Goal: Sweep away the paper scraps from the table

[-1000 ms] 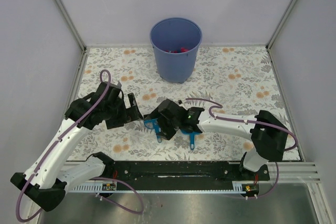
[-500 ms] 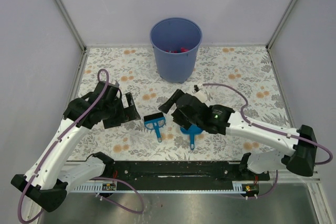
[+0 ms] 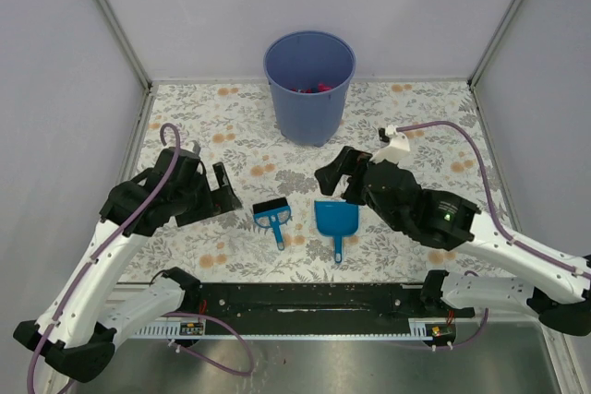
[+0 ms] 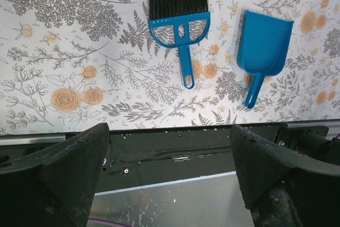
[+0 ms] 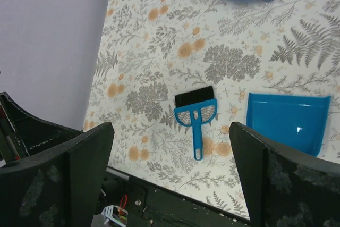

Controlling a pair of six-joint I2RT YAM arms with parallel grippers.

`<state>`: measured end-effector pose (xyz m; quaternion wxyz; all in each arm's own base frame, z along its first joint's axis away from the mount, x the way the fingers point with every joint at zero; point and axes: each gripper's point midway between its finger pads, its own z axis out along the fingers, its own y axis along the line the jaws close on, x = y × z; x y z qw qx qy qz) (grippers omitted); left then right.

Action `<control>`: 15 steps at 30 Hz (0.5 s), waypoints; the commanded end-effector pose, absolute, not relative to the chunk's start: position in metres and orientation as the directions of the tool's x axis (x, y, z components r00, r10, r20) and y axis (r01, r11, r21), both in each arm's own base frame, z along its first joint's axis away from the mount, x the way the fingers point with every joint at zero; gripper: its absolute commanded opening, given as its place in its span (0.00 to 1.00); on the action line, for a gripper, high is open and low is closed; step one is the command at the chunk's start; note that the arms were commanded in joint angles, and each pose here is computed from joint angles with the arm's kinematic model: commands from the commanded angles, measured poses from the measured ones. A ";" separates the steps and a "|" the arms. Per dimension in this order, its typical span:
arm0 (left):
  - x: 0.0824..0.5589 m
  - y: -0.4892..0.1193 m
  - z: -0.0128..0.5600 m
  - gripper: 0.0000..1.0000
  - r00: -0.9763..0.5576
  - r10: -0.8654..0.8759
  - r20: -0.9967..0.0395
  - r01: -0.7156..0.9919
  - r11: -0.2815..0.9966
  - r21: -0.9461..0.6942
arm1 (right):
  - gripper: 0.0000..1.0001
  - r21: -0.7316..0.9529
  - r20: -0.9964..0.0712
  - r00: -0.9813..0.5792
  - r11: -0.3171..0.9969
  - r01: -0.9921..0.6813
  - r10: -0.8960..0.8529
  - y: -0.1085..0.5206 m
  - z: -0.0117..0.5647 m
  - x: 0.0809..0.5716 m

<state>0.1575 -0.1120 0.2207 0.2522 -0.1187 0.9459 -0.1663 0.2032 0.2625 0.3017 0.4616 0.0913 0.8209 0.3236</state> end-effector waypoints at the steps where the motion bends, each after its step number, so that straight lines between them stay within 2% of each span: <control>1: 0.170 -0.108 0.246 0.99 -0.774 -0.338 -0.535 -0.111 0.905 -0.410 | 1.00 0.555 -0.780 -0.447 0.815 -0.168 0.438 0.229 0.336 0.208; 15: 0.176 -0.102 0.256 0.99 -0.691 -0.423 -0.587 -0.141 0.874 -0.464 | 0.99 0.636 -0.725 -0.406 0.767 -0.087 0.556 0.179 0.343 0.193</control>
